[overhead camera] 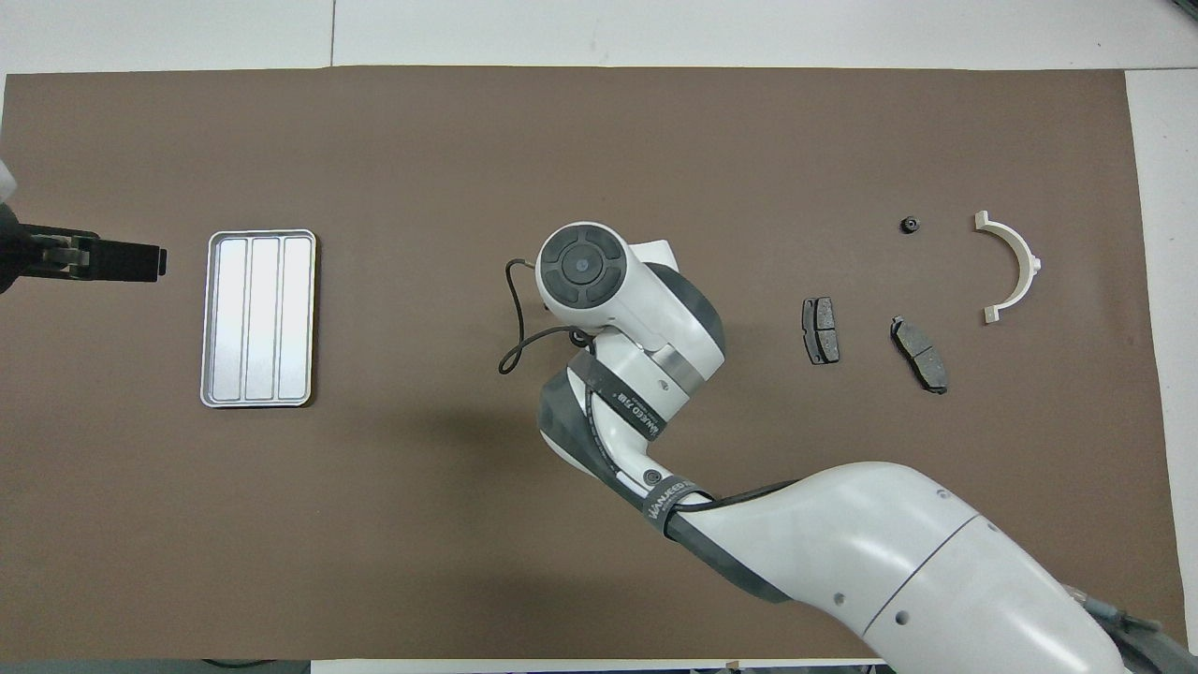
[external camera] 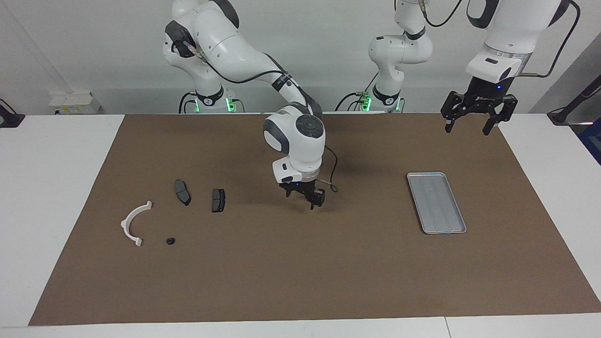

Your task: Pick bearing gear from pile to tray

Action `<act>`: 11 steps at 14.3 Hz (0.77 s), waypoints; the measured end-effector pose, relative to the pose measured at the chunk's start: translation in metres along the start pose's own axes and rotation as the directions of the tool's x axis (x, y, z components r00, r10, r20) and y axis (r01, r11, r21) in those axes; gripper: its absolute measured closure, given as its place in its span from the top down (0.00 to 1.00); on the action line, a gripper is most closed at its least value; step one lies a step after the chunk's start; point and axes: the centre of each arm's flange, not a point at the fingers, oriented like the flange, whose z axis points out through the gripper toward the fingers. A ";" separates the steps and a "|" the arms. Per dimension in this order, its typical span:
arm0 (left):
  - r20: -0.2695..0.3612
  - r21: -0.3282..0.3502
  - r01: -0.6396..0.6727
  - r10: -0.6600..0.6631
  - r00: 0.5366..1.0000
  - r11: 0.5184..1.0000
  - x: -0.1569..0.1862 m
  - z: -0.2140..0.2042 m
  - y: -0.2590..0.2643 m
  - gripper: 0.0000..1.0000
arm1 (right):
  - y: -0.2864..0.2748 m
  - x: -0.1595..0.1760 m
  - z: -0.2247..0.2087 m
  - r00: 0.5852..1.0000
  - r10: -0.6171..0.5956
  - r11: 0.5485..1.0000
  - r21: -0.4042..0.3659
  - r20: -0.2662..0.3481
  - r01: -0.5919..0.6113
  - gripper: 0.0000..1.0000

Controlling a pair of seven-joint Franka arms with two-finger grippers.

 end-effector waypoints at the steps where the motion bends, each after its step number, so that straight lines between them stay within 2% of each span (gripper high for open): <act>1: 0.015 -0.001 0.001 -0.001 1.000 1.000 -0.002 0.001 -0.001 1.00 | 0.011 0.021 -0.013 1.000 0.000 1.000 -0.005 -0.007 0.000 1.00; 4: 0.054 0.001 0.022 -0.022 0.998 1.000 -0.016 0.012 -0.011 1.00 | 0.053 0.075 -0.060 0.998 -0.063 0.998 -0.032 -0.022 0.062 1.00; 7: 0.103 -0.003 0.031 -0.031 0.994 1.000 -0.040 0.028 -0.013 1.00 | 0.103 0.124 -0.100 0.985 -0.170 0.985 -0.030 -0.002 0.170 1.00; 11: 0.154 -0.003 -0.011 0.011 0.988 1.000 -0.066 0.047 0.023 1.00 | 0.171 0.187 -0.120 0.942 -0.335 0.941 -0.043 0.009 0.335 1.00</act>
